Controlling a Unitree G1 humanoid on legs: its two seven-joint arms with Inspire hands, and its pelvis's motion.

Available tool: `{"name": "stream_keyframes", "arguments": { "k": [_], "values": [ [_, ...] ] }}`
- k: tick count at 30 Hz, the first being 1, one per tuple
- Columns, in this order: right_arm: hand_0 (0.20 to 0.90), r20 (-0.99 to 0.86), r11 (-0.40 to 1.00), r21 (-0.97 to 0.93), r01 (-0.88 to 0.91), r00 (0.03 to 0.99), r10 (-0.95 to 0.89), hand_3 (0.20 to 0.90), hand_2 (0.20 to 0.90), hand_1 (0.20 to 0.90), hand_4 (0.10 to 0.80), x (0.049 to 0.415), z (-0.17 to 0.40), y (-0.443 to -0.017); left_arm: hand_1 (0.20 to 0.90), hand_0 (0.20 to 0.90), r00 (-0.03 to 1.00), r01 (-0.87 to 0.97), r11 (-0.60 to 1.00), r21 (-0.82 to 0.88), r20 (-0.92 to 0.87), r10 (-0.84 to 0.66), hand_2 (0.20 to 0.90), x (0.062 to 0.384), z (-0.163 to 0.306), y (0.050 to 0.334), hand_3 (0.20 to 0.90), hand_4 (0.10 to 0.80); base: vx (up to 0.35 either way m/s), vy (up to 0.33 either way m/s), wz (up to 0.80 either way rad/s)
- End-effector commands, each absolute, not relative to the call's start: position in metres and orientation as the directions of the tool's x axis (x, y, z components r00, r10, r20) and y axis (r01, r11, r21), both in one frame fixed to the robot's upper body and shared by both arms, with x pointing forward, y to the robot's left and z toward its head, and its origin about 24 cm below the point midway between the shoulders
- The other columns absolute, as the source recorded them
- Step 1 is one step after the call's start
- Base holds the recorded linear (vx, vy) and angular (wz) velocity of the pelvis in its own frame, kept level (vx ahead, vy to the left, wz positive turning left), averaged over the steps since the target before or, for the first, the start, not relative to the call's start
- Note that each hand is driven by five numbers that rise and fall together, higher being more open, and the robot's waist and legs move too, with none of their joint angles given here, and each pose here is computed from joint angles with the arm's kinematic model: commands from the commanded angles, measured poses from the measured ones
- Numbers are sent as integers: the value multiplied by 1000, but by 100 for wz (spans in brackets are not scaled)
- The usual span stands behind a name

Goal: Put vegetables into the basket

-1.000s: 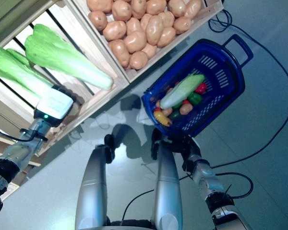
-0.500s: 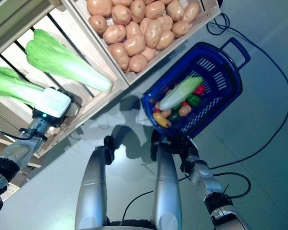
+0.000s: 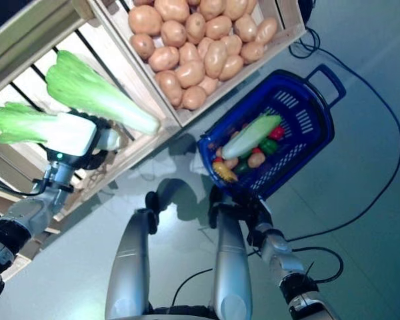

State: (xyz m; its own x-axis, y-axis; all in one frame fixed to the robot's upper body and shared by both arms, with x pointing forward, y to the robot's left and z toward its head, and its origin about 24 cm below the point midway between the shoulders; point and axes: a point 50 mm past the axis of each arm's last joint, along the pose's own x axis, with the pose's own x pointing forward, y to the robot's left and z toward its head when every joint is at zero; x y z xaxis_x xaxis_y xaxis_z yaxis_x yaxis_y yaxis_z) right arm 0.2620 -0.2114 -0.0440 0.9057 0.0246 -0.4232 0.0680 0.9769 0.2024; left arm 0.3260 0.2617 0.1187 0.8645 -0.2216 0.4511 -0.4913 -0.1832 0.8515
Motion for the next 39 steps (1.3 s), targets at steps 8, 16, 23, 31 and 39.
{"name": "stream_keyframes", "arguments": {
  "k": [8, 16, 23, 31, 39],
  "values": [
    [900, -439, 940, 245, 239, 891, -112, 900, 900, 900, 800, 229, -65, -235, 300, 300, 687, -715, -6, 699, 702, -186, 300, 307, 132, 260, 300, 400, 104, -34, 6],
    [900, -568, 905, 242, 349, 807, -159, 900, 900, 900, 800, 188, -99, -228, 300, 300, 630, -748, 198, 633, 772, -85, 300, 279, 113, 241, 300, 400, 180, -44, 6],
    [900, -653, 870, 233, 435, 733, -192, 900, 900, 900, 800, 163, -117, -221, 300, 300, 611, -702, 418, 576, 790, -62, 300, 266, 118, 212, 300, 400, 133, -40, 10],
    [900, -648, 829, 254, 499, 724, -237, 900, 900, 900, 800, 159, -119, -218, 300, 300, 712, -447, 790, 418, 702, 31, 300, 264, 132, 193, 300, 400, 81, -29, 0],
    [900, -542, 746, 431, 507, 807, -234, 900, 900, 900, 800, 182, -98, -204, 300, 300, 854, -117, 983, 142, 519, 26, 300, 266, 126, 175, 300, 400, 29, -37, -2]
  ]
}}
